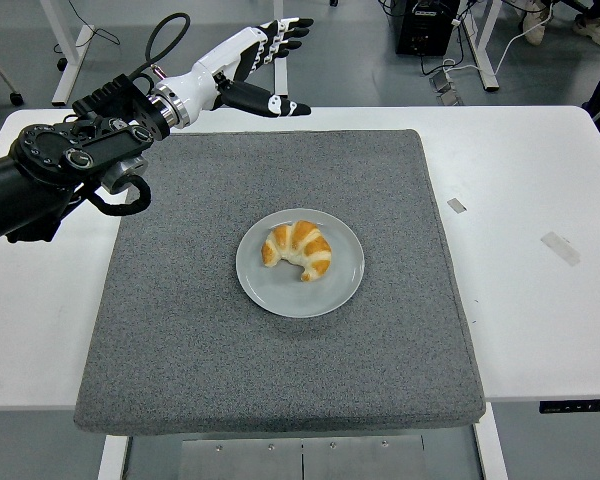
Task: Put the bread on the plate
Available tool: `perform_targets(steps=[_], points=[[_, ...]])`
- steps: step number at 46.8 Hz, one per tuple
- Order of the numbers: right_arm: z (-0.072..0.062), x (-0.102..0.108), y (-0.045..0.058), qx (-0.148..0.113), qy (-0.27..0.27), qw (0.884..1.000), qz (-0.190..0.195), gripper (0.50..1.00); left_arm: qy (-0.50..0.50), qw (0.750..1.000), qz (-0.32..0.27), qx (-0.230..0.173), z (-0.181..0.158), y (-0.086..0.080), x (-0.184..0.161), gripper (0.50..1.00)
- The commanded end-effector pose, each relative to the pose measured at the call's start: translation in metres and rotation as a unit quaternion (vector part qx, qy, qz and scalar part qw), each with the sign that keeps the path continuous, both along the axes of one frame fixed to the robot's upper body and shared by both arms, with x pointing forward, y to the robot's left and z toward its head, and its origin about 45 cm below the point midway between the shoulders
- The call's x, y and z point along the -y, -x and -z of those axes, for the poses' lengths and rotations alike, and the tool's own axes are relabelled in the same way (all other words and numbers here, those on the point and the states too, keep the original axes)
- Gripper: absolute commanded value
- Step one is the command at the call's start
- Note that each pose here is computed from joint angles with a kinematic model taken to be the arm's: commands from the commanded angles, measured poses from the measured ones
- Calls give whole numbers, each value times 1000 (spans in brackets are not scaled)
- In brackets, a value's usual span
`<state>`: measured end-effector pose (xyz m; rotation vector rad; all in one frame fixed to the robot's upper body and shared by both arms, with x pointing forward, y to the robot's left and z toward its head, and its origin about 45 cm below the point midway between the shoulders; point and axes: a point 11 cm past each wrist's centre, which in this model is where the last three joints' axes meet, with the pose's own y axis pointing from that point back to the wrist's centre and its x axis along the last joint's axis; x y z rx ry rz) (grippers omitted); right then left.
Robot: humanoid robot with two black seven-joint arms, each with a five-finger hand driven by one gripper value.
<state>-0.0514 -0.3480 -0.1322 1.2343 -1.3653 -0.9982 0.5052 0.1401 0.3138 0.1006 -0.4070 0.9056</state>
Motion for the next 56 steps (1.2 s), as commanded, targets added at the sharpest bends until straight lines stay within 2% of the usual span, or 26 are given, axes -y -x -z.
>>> perform_targets(steps=[1,4,15,19,27,33,43,56], points=[[0,0,0,0,0,1000,0,1000,39,999,-17,-5,-3,-2,-6,977],[0,0,0,0,0,1000,0,1000,68,997,-27,-8,-6,-3,-9,977],[0,0,0,0,0,1000,0,1000,161,979,-92,-88,0,-12,-25,978],[0,0,0,0,0,1000,0,1000,182,972,-107,-106,5,-13,-31,978],[0,0,0,0,0,1000,0,1000,205,963,-125,-121,14,-12,-45,978],[0,0,0,0,0,1000,0,1000,219,956,-148,-131,22,-12,-69,978],[0,0,0,0,0,1000,0,1000,271,933,-185,-148,33,-8,-112,978],[0,0,0,0,0,1000,0,1000,347,900,-211,-157,47,-1,-143,978]])
